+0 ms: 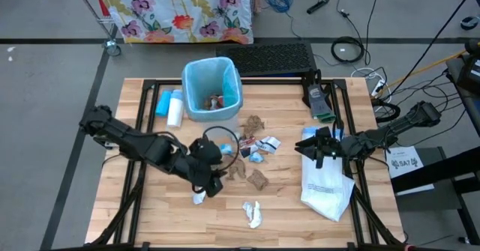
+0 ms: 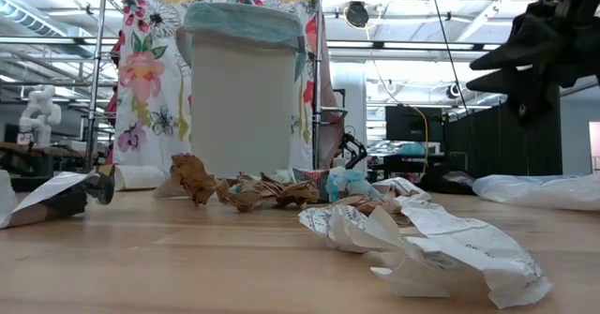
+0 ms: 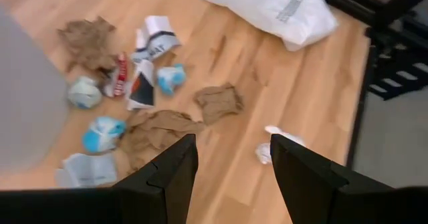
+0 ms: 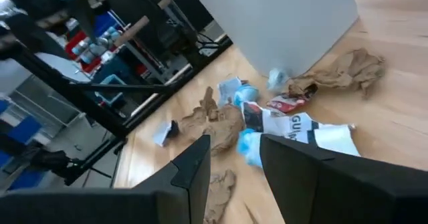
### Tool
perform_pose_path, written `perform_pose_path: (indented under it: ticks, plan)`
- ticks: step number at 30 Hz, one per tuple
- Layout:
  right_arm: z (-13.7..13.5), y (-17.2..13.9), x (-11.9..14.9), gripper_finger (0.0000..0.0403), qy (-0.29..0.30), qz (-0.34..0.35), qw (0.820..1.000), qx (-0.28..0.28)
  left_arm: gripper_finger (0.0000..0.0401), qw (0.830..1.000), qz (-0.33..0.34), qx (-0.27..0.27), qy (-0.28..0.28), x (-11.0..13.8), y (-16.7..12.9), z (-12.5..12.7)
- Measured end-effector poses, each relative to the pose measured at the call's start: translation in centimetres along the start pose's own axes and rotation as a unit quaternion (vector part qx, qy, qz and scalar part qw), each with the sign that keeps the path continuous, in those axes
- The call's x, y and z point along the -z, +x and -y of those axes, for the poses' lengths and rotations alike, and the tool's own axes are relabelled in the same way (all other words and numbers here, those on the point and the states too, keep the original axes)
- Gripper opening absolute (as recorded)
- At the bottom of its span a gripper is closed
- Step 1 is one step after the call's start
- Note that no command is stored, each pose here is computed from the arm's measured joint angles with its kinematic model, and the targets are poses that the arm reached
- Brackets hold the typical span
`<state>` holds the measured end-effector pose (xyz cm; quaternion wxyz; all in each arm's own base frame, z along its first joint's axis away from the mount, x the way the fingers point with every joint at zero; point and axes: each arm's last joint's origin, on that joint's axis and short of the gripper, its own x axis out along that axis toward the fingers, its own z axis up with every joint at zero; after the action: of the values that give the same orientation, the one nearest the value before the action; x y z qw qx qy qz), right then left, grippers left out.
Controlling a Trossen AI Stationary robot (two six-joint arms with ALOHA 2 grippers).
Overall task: Place trash/remove bag and relplace
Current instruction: Put the brown napkin into the white trash bin
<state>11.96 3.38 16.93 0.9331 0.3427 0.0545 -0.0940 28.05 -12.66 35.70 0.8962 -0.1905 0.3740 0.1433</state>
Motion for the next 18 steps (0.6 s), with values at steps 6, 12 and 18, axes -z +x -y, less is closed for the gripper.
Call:
perform_pose_path:
  ticks: [6,12,18]
  plan:
    - [-2.1,-0.1,-2.1,0.0104,-0.043,0.008,0.999,-0.012,0.0191,1.000,0.026,-0.006,0.002,2.1,0.1,-1.7]
    - [-6.2,-0.6,-6.6,0.0069,-0.150,-0.024,0.988,0.018,0.0191,0.998,0.049,0.038,-0.009,5.5,2.3,-4.0]
    - [-9.6,0.2,-9.3,0.0060,-0.185,-0.083,0.977,0.070,0.0191,0.995,0.027,0.091,-0.013,8.7,3.3,-6.5]
